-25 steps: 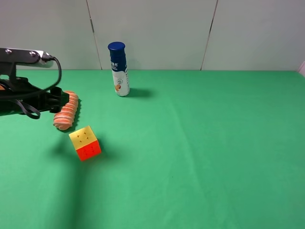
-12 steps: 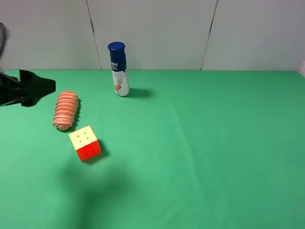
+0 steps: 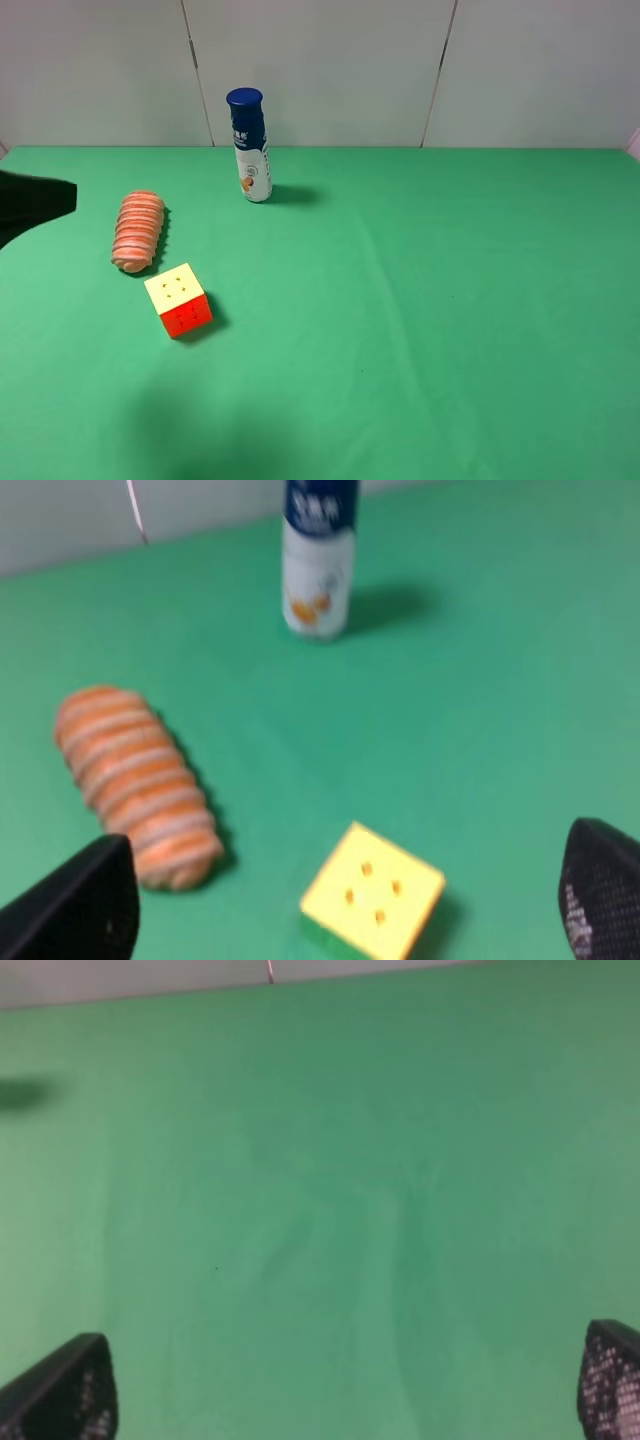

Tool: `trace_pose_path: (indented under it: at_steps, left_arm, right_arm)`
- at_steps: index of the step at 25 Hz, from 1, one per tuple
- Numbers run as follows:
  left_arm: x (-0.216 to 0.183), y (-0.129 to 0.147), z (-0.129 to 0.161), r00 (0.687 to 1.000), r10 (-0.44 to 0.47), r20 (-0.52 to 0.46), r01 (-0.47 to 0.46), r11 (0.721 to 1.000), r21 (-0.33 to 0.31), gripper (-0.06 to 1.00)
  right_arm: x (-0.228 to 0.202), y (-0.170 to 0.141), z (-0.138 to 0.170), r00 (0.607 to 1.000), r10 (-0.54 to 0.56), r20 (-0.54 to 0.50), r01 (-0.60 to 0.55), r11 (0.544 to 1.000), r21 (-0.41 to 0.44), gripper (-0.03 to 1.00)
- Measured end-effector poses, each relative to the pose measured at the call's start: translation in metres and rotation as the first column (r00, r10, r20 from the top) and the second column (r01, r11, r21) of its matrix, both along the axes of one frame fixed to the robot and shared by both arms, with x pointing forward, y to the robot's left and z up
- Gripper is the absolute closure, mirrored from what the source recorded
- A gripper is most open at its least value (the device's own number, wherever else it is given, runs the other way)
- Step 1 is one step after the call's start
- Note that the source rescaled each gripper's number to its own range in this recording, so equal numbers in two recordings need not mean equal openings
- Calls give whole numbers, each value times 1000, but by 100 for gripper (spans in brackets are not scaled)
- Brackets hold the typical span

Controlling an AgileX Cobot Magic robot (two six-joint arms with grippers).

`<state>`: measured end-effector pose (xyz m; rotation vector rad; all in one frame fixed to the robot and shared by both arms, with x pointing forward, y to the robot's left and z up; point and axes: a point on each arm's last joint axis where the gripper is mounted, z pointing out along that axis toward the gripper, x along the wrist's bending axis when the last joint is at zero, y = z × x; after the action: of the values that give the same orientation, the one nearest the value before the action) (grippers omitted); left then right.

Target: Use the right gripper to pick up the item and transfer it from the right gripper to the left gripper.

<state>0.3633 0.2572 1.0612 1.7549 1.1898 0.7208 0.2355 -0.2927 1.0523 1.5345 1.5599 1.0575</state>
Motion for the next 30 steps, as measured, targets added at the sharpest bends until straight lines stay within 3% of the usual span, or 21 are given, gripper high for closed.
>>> trace_pose_path:
  at_steps: [5, 10, 14, 23, 30]
  left_arm:
    - [-17, 6, 7, 1000, -8, -4, 8, 999, 36, -6]
    - [-47, 15, 16, 998, 19, 57, -19, 1000, -2, -6]
    - [-71, 24, 16, 995, 25, 94, -29, 999, 40, -6]
    - [-86, 34, 2, 998, 55, -30, -50, 988, 143, -5]
    - [-87, 35, -1, 995, 68, -69, -58, 988, 141, -5]
  right_arm:
    - [0, 0, 0, 1000, 0, 0, 0, 1000, 0, -3]
    - [0, 0, 0, 1000, 0, 0, 0, 1000, 0, -3]
    - [0, 0, 0, 1000, 0, 1, 0, 1000, 0, -3]
    - [0, 0, 1, 1000, 0, 6, 0, 1000, 0, -3]
    - [0, 0, 1, 1000, 0, 6, 0, 1000, 0, -3]
